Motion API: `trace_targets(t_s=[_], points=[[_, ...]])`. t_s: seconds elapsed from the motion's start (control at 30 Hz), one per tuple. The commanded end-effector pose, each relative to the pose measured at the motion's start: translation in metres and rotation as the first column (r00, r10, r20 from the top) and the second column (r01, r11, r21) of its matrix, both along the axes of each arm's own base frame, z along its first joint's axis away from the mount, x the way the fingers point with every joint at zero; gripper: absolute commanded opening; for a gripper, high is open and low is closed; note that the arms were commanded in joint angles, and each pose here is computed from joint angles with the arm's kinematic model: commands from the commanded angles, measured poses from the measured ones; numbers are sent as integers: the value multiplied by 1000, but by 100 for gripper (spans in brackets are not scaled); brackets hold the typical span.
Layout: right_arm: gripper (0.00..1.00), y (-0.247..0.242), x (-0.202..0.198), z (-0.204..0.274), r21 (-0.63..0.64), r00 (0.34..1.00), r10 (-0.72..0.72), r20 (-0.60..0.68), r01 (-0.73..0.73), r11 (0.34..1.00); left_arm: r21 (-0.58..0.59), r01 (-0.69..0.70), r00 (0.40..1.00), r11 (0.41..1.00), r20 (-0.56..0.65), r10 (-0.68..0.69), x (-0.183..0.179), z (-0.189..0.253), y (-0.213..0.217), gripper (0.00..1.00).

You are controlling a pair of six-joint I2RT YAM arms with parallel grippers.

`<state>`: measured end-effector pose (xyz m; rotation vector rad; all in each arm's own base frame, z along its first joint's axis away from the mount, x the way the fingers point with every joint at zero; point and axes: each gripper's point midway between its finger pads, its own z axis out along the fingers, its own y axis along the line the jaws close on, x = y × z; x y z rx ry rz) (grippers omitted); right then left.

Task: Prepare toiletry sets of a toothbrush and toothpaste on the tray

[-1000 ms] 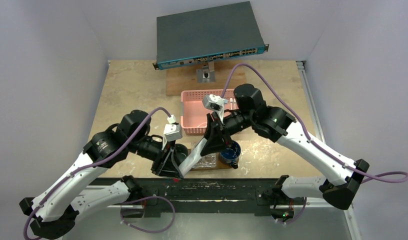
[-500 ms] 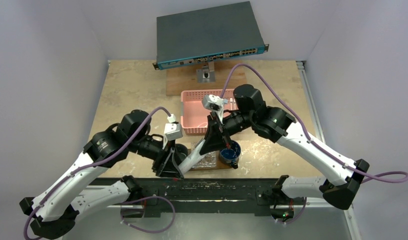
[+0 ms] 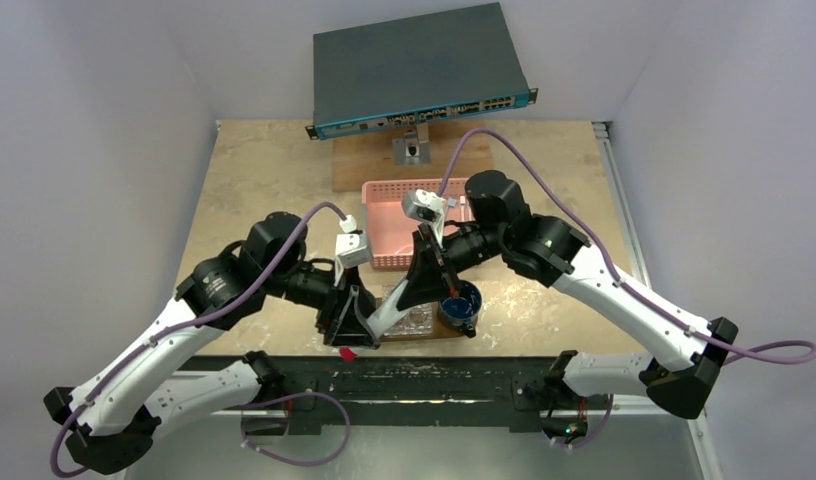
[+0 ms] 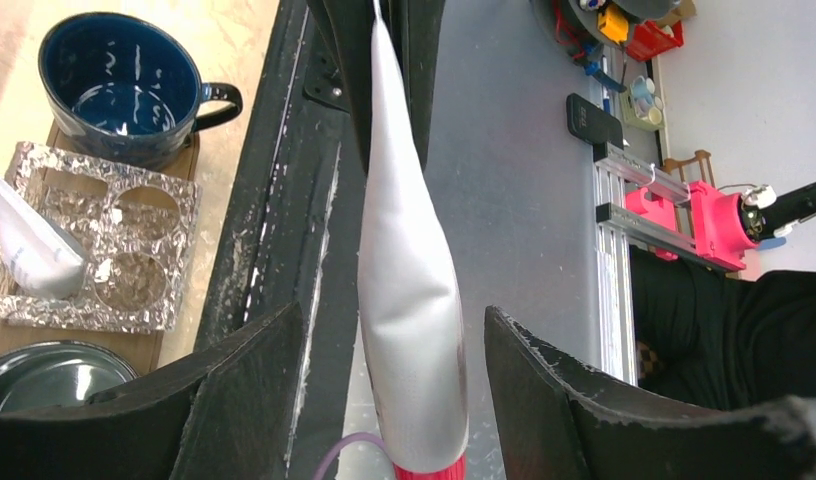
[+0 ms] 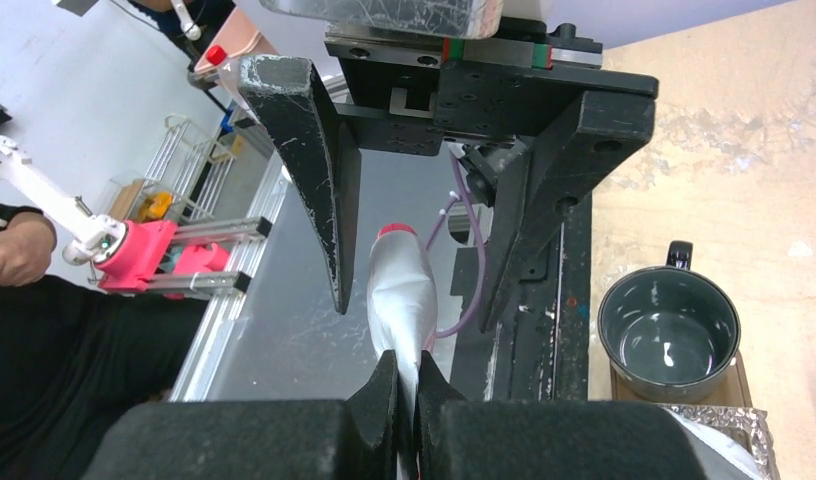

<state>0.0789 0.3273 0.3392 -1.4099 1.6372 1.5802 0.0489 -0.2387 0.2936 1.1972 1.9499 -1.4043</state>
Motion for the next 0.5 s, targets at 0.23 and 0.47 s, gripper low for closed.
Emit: trace_targets(t_s=[0.23, 0.47], points=[[0, 5, 2, 10, 46, 1000, -15, 27, 14, 999, -103, -8, 998, 995, 56, 14, 18, 33, -21, 48], [0, 4, 4, 7, 33, 999, -32, 27, 31, 999, -92, -7, 998, 996, 60, 13, 17, 31, -18, 20]])
